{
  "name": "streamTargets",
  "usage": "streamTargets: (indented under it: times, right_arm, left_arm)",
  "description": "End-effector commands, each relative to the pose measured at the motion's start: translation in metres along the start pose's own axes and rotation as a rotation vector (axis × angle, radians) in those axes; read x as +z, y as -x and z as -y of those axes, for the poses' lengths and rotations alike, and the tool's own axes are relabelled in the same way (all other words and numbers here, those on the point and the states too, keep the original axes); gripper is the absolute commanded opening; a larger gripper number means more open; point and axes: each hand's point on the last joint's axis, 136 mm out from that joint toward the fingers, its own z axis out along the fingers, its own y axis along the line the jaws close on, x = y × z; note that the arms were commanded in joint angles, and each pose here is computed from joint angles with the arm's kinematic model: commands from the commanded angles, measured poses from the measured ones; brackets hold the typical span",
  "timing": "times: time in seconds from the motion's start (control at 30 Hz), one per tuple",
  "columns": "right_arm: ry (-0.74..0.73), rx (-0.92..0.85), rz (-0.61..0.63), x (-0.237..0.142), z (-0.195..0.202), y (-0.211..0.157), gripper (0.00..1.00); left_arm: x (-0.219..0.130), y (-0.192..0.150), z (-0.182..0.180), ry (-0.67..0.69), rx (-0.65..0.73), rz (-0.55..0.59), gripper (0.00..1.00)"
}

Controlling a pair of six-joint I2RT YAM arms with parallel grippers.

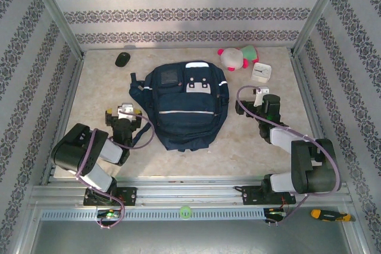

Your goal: Pack books, pencil case, and school supplies into a backpack

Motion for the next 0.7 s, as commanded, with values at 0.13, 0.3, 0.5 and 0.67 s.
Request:
streamTargets:
  times: [0.13,0.3,0.5,0.67]
  right_arm:
    - [-0.036,-0.042,0.202,-0.029,0.0,0.016,0.98]
    - [-0.035,-0.162,0.236,-0.025,-0.002,0.021,0.98]
    - [-0.015,-0.078,0.224,-0.001,0.018,0.009,0.98]
    - [-0.044,-0.057,0.214,0.007,0.025,0.017,0.98]
  left_arm:
    - [0.037,0.016,-0.018,-0.06,-0.187,-0.017,0.99]
    - [0.04,0.016,-0.013,-0.093,-0.177,-0.021,0.99]
    - [0.041,0.015,-0.015,-0.082,-0.176,-0.03,0.99]
    - [0.045,0.015,-0.013,-0.084,-0.17,-0.05,0.99]
